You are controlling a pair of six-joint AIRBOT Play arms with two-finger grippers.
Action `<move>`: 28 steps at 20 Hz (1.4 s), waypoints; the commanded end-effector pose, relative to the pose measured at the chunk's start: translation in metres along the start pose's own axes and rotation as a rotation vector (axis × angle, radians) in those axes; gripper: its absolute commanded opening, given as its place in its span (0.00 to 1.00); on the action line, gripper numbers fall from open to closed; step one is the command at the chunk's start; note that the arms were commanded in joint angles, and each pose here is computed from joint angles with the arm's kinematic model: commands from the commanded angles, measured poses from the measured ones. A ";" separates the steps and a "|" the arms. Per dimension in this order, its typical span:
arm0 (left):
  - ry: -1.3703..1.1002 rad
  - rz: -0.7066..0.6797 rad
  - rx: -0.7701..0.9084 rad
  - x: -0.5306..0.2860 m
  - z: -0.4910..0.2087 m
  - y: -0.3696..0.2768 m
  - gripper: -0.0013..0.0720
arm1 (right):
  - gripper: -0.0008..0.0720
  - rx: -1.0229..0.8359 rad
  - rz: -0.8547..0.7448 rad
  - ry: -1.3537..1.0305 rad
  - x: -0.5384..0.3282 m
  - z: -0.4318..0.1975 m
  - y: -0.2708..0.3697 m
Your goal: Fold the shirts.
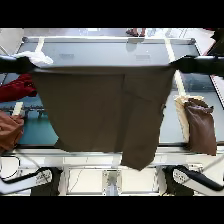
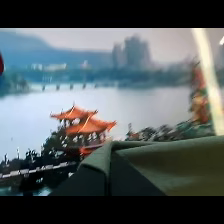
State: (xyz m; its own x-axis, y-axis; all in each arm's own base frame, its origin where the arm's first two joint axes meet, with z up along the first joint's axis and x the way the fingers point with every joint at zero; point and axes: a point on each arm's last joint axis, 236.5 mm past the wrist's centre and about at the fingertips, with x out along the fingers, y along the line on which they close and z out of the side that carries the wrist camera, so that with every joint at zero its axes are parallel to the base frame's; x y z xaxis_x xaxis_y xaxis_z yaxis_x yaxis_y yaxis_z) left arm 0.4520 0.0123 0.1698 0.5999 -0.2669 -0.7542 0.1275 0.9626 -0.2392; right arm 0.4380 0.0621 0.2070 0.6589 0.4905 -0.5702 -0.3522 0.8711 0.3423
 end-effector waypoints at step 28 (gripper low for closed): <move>0.483 0.090 -0.085 0.161 -0.180 0.032 0.03 | 0.03 0.050 -0.243 0.549 0.138 -0.213 -0.108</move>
State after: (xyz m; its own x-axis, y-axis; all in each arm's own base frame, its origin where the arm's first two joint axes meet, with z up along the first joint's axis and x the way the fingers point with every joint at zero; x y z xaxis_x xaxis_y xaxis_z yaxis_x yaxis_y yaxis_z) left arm 0.4265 -0.0062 -0.0558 0.2127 -0.1875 -0.9590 0.0225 0.9821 -0.1870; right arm 0.4393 0.0444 -0.0453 0.3102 0.2466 -0.9181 -0.2094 0.9598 0.1870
